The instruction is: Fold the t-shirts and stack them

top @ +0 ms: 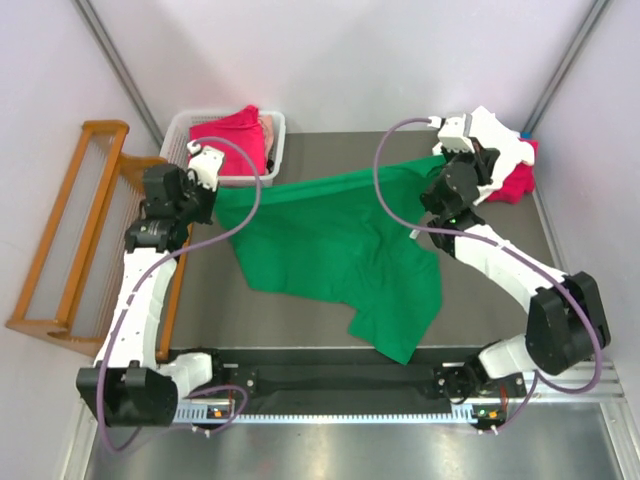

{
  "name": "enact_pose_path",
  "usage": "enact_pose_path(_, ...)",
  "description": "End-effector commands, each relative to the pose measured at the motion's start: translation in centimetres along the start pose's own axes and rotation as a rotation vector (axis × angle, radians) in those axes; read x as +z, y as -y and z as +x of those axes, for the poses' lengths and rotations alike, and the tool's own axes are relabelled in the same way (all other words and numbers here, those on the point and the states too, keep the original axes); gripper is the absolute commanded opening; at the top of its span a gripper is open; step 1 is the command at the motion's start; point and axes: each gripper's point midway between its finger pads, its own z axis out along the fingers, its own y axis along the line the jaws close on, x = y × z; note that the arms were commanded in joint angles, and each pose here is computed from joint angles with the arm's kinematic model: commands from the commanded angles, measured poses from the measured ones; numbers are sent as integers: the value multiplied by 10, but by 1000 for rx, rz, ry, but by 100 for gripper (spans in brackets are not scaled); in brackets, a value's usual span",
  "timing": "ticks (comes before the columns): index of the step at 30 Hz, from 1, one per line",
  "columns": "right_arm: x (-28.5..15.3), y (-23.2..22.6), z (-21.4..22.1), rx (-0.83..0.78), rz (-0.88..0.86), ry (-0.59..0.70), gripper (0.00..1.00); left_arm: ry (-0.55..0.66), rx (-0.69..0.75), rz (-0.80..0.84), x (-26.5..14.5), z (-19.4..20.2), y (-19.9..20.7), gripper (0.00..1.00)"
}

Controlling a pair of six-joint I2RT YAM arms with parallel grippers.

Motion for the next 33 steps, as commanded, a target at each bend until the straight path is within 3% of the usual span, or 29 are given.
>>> enact_pose_path(1,14,-12,25,91,41,-76,0,-92,62,-43,15,29,-14,0)
enact_pose_path(8,23,-79,51,-18,-22,-138,0,-136,57,-25,54,43,-17,0)
enact_pose_path(19,68,-105,31,-13,8,-142,0,-204,28,-56,122,50,-37,0)
enact_pose_path(23,76,-112,21,-16,-15,-151,0,-200,9,-79,131,44,-40,0)
enact_pose_path(27,72,-137,38,-26,-97,-211,0,-181,-10,-97,132,39,-39,0)
enact_pose_path(29,69,-147,44,-57,-145,-244,24,-185,-23,-103,133,37,-38,3)
enact_pose_path(30,67,-151,44,-32,-157,-251,39,-202,-30,-131,132,38,-43,15)
enact_pose_path(31,64,-153,42,-33,-175,-255,74,-208,-33,-149,130,37,-46,29)
enact_pose_path(32,62,-152,38,-33,-186,-258,89,-203,-21,-135,129,27,-37,44)
enact_pose_path(33,61,-150,35,-21,-191,-260,99,-185,-24,-139,125,18,-37,72)
